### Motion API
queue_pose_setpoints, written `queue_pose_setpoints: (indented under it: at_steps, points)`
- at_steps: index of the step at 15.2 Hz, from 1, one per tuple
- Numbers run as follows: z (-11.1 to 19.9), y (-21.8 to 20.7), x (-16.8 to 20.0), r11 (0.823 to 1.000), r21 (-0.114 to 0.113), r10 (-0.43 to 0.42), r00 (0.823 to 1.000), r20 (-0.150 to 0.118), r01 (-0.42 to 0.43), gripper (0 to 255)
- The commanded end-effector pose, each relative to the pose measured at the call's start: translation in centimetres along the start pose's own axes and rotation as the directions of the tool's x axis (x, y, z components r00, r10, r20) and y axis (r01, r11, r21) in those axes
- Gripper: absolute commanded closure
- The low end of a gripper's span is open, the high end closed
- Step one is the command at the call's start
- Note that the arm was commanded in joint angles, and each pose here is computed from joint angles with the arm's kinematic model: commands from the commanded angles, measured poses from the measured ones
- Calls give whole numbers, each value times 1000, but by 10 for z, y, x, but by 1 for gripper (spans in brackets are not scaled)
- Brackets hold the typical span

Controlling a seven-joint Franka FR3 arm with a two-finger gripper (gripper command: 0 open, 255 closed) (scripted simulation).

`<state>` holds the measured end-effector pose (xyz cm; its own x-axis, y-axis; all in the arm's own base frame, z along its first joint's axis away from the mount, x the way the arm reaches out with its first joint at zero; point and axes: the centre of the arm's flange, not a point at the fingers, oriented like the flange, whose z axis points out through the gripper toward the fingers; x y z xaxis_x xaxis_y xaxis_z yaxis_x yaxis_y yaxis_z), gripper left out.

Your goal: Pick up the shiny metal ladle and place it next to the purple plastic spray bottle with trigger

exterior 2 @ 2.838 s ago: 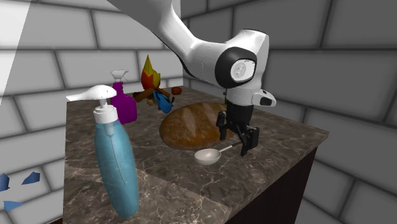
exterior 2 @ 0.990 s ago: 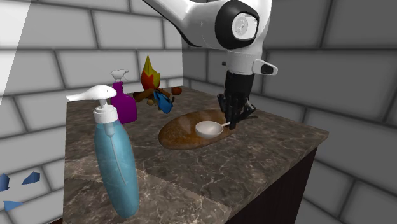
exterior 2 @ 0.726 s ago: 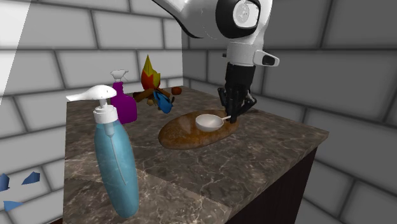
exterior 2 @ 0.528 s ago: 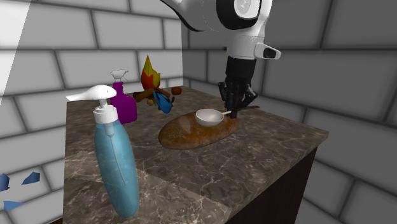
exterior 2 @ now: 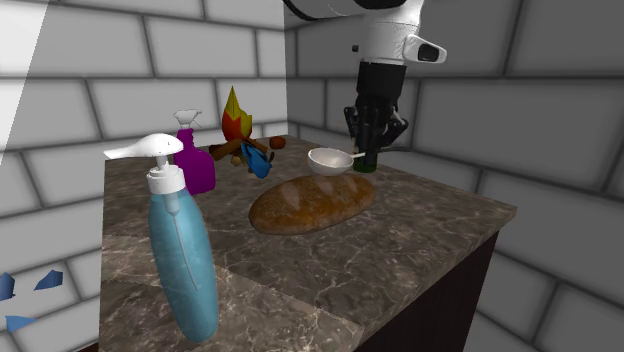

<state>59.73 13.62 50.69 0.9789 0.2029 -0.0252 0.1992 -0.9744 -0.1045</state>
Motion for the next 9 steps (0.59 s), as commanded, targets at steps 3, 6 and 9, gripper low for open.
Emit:
queue_pose_setpoints:
  at_steps: [3,6,9]
  points:
    - [-20,-3,-2,1000,0,0,1000,0,0,255]
    - [-36,-4,-2,1000,0,0,1000,0,0,255]
    - [-52,-6,-3,1000,0,0,1000,0,0,255]
